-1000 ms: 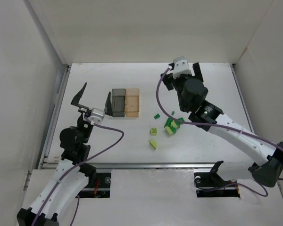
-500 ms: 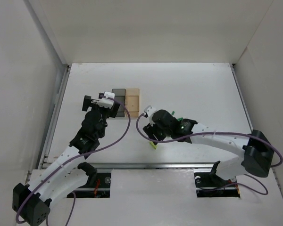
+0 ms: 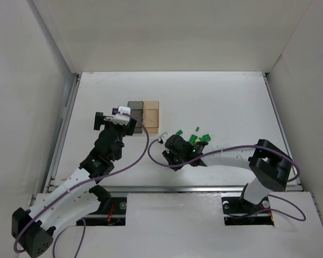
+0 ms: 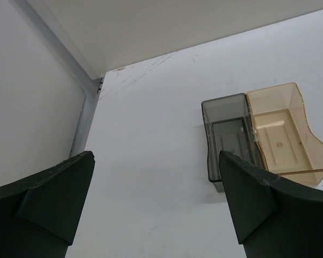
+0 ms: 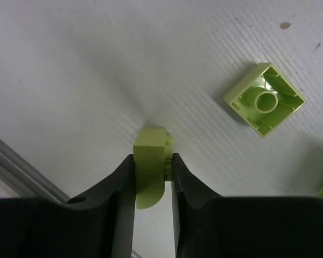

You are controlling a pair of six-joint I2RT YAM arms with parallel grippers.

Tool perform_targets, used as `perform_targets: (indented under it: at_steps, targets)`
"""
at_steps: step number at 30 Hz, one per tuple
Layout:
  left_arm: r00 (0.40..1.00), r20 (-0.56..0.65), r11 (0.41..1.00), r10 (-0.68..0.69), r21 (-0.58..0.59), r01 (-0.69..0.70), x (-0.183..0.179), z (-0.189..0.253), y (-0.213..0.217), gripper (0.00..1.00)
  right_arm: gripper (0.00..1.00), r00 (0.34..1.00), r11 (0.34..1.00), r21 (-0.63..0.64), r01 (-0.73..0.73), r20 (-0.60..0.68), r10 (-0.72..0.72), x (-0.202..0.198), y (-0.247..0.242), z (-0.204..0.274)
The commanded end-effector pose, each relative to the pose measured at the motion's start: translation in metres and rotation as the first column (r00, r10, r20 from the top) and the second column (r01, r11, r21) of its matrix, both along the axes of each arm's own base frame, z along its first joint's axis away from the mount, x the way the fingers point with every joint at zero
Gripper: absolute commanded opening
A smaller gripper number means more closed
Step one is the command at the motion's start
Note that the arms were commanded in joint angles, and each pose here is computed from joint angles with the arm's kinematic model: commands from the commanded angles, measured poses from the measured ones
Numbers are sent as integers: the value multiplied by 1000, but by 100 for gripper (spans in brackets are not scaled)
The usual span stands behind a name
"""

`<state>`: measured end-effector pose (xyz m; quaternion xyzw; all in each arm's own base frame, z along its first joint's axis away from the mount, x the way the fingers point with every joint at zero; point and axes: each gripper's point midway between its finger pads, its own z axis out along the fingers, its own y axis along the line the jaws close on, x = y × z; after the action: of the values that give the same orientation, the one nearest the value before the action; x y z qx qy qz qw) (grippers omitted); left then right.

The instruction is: Sort the legos into containers by color

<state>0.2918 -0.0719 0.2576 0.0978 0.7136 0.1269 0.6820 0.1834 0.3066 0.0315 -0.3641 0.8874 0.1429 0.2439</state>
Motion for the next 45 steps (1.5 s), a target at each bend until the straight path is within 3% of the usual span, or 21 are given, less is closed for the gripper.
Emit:
perform_targets:
  at_steps: [1, 4, 6, 10, 14, 16, 17, 18, 23, 25, 27, 28, 29, 33, 37, 39, 42, 43, 45]
  targets:
    - [999, 39, 1000, 18, -26, -17, -3, 14, 2, 99, 25, 1000, 997, 74, 9, 23, -10, 7, 19, 14]
    - [999, 47, 999, 18, -33, -16, -3, 16, 2, 99, 2, 998, 995, 97, 17, 53, -22, 13, 24, 29]
    - [999, 47, 999, 18, -33, -16, -4, 14, 3, 99, 0, 997, 995, 101, 27, 71, -34, 18, 25, 39]
    - [986, 95, 982, 139, -140, -125, -6, 26, 19, 99, 0, 974, 964, 263, 33, 210, -91, 46, 51, 127]
    - [964, 115, 943, 241, -265, -204, -4, 43, 28, 98, 0, 932, 887, 451, 101, 268, -243, 117, 67, 199]
    - [968, 94, 933, 231, -305, -193, 1, 44, 20, 98, 0, 929, 893, 417, 170, 234, -286, 152, 76, 177]
    - [972, 75, 935, 221, -299, -190, 1, 45, 16, 98, 0, 912, 867, 458, 198, 238, -335, 178, 79, 199]
    - [974, 56, 938, 221, -286, -196, 4, 40, 13, 98, 0, 921, 883, 407, 236, 196, -337, 191, 84, 168]
    - [975, 27, 943, 220, -261, -205, 12, 33, 6, 98, 0, 913, 884, 371, 284, 178, -368, 230, 103, 145]
    - [978, 40, 947, 203, -262, -186, 16, 36, 3, 98, 6, 915, 889, 357, 288, 172, -366, 236, 109, 125]
    - [979, 31, 952, 201, -243, -187, 19, 32, 3, 98, 20, 909, 888, 344, 305, 173, -380, 244, 106, 116]
    - [979, 38, 950, 201, -251, -185, 19, 37, 3, 98, 31, 903, 879, 353, 320, 167, -395, 248, 103, 121]
    - [979, 30, 950, 201, -251, -188, 21, 33, 1, 98, 56, 912, 884, 348, 311, 153, -381, 246, 106, 115]
    - [985, 17, 958, 170, -239, -161, 23, 29, -5, 98, 80, 924, 858, 447, 253, 152, -352, 249, 111, 150]
    - [991, 15, 963, 132, -240, -124, 25, 29, -12, 98, 83, 935, 854, 465, 235, 133, -329, 245, 110, 163]
    - [994, 1, 968, 110, -227, -107, 26, 24, -16, 98, 83, 924, 819, 507, 269, 105, -368, 251, 95, 185]
    - [992, -34, 984, -125, -134, 119, 29, 25, -53, 100, 83, 909, 781, 530, 332, 40, -414, 260, 59, 190]
    - [937, -76, 937, -342, -104, 334, 23, 18, -91, 100, 83, 902, 752, 568, 336, 35, -430, 260, 45, 211]
    - [843, -135, 853, -520, -40, 520, 13, 15, -121, 100, 83, 889, 724, 574, 382, -13, -458, 267, 4, 204]
